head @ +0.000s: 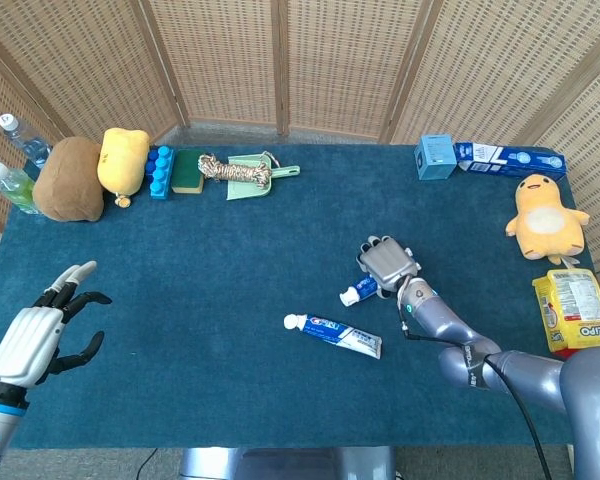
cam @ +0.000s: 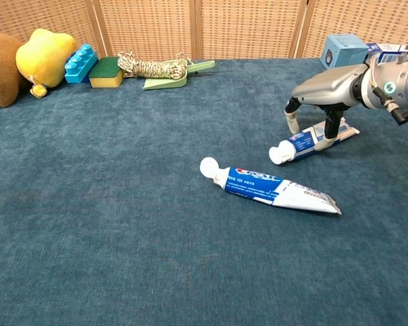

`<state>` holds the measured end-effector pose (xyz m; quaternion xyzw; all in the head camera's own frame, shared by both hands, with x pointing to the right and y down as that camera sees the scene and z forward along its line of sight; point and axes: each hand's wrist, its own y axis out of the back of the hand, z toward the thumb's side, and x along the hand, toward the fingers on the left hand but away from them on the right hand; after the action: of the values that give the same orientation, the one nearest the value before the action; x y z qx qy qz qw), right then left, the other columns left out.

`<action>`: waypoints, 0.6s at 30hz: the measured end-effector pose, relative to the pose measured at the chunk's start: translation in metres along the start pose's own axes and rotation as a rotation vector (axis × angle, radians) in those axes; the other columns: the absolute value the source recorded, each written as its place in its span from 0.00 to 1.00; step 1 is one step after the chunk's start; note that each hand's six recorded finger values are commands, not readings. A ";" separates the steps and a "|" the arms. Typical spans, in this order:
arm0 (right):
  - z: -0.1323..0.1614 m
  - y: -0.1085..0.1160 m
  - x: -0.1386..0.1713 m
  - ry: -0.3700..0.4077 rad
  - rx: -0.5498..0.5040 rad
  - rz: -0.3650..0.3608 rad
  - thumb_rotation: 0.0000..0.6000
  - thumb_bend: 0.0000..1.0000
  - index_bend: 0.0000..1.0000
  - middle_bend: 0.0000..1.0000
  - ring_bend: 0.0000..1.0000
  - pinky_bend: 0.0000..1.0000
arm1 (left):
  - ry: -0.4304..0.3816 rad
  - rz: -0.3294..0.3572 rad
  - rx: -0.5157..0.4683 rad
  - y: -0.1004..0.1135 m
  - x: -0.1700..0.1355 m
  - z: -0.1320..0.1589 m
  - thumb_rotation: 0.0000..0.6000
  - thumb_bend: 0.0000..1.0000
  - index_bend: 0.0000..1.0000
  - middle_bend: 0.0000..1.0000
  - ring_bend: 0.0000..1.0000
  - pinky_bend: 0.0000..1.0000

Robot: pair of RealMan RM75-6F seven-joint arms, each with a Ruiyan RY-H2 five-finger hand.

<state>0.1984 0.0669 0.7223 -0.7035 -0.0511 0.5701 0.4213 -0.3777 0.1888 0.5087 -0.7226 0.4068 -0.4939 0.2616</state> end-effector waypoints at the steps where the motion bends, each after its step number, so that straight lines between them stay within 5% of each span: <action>1: 0.000 0.000 0.000 0.000 0.000 0.000 1.00 0.26 0.38 0.26 0.14 0.26 | 0.000 0.002 0.000 0.000 0.000 0.000 1.00 0.38 0.32 0.00 0.00 0.17; 18: -0.008 -0.002 0.004 -0.018 -0.021 0.003 1.00 0.27 0.38 0.26 0.14 0.26 | -0.008 0.002 -0.003 0.001 0.000 0.001 1.00 0.38 0.32 0.00 0.00 0.17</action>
<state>0.2067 0.0658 0.7207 -0.7027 -0.0598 0.5766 0.4126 -0.3768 0.1882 0.5074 -0.7245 0.4073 -0.4901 0.2629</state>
